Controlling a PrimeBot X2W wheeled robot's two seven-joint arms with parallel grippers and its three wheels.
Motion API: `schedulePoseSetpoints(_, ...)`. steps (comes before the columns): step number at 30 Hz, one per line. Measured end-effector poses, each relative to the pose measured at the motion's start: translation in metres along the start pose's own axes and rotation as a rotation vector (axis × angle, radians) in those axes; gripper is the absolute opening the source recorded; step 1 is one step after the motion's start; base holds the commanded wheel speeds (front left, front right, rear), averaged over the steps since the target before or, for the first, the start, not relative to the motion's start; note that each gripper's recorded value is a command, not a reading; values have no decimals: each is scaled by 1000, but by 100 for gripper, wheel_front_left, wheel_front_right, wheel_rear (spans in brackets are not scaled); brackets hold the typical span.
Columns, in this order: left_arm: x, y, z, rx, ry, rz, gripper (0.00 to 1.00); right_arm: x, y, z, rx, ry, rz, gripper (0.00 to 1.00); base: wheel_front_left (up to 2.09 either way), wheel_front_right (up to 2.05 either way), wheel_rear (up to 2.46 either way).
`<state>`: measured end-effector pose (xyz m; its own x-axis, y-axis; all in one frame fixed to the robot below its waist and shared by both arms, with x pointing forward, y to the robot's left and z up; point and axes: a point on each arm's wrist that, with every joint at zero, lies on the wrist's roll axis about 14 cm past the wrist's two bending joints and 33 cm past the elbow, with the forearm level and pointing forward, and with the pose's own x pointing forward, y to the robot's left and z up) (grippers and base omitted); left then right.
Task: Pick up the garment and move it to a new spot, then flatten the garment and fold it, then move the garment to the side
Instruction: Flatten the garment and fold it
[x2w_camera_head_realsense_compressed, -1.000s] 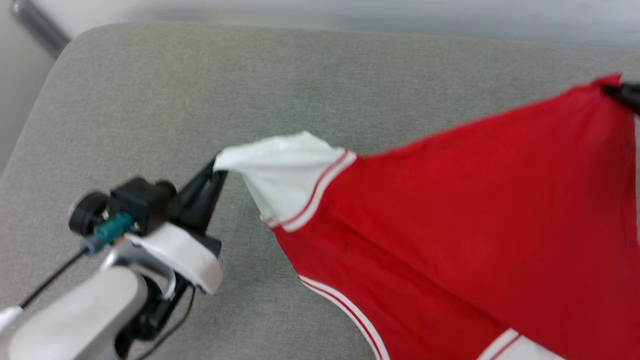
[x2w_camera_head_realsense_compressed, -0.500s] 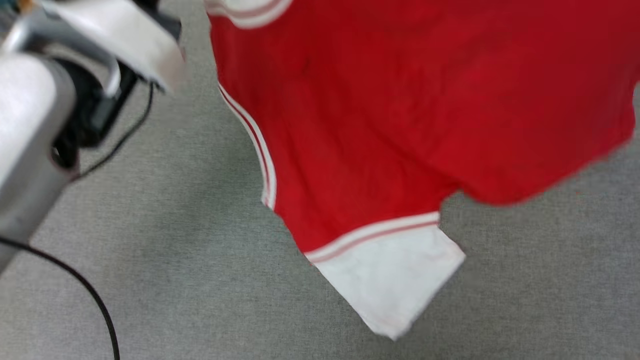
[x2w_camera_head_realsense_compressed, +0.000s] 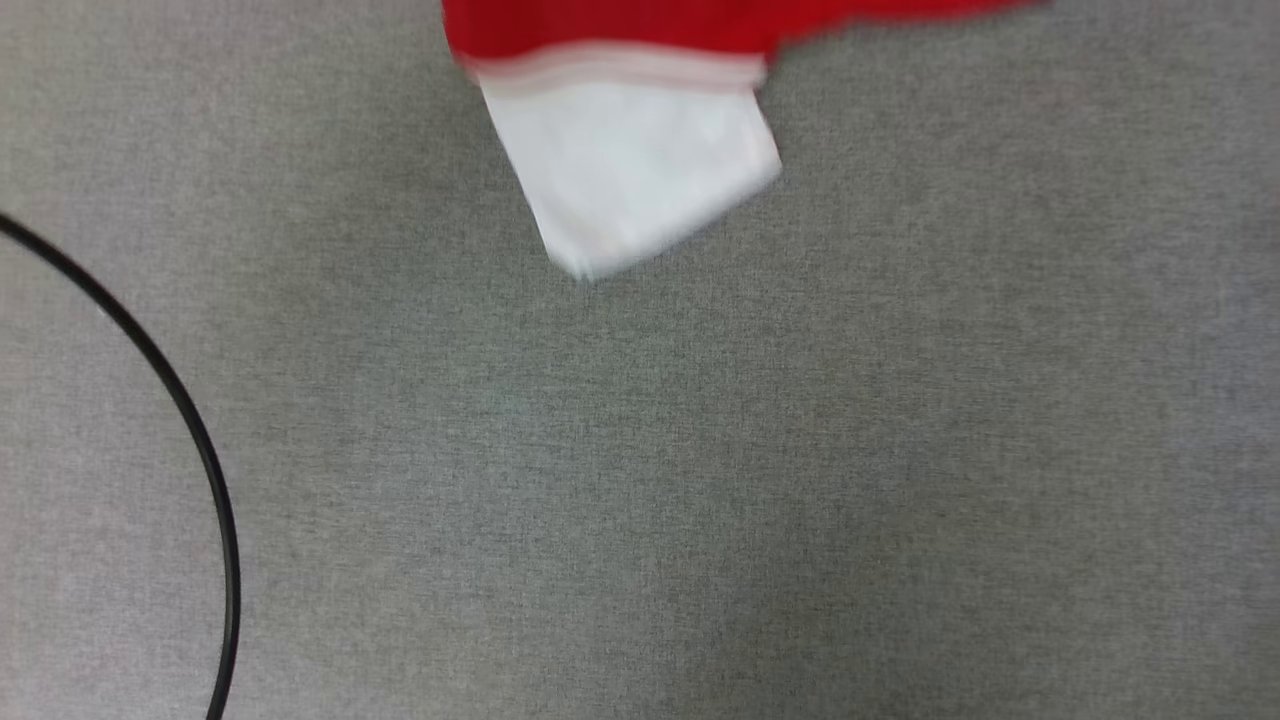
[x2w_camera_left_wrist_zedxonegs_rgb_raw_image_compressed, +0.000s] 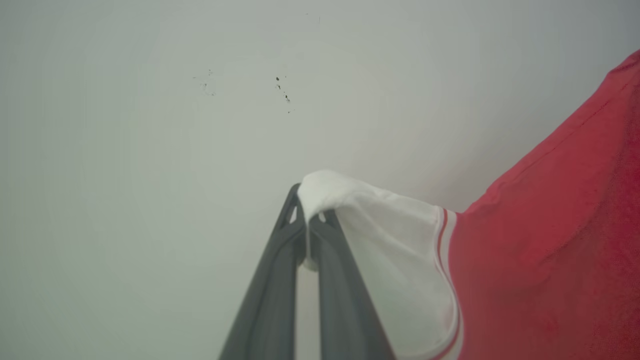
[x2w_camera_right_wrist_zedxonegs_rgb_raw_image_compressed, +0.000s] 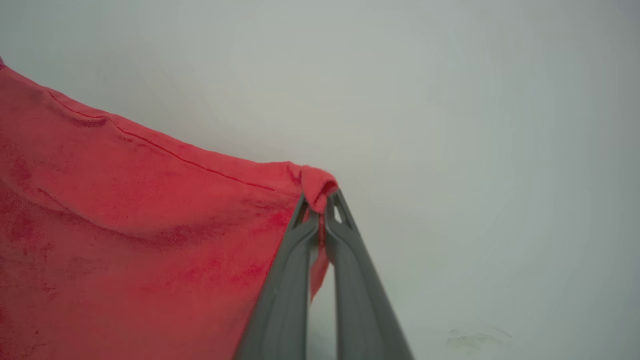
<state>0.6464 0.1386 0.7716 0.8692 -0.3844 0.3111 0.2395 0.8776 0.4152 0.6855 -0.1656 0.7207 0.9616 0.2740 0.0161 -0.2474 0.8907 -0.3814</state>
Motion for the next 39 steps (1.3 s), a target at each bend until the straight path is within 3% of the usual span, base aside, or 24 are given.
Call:
schedulePoseSetpoints(5, 25, 17, 23, 34, -60, 39, 0, 19, -11, 19, -25, -50, -44, 0, 0, 0, 0)
schedulePoseSetpoints(13, 42, 39, 8, 36, -49, 82, 0, 46, -5, 25, -70, -72, -41, 0, 0, 0, 0)
schedulePoseSetpoints(20, 40, 33, -34, -2, 22, 69, 0, 61, 14, -8, -28, -26, 9, 0, 0, 0, 0)
schedulePoseSetpoints(27, 22, 5, -82, -53, 114, 15, 0, 58, 37, -58, 22, 66, 63, 0, 0, 0, 0)
schedulePoseSetpoints(39, -75, -52, -169, -183, 324, -70, 0, -10, 104, -151, 81, 240, 219, 0, 0, 0, 0)
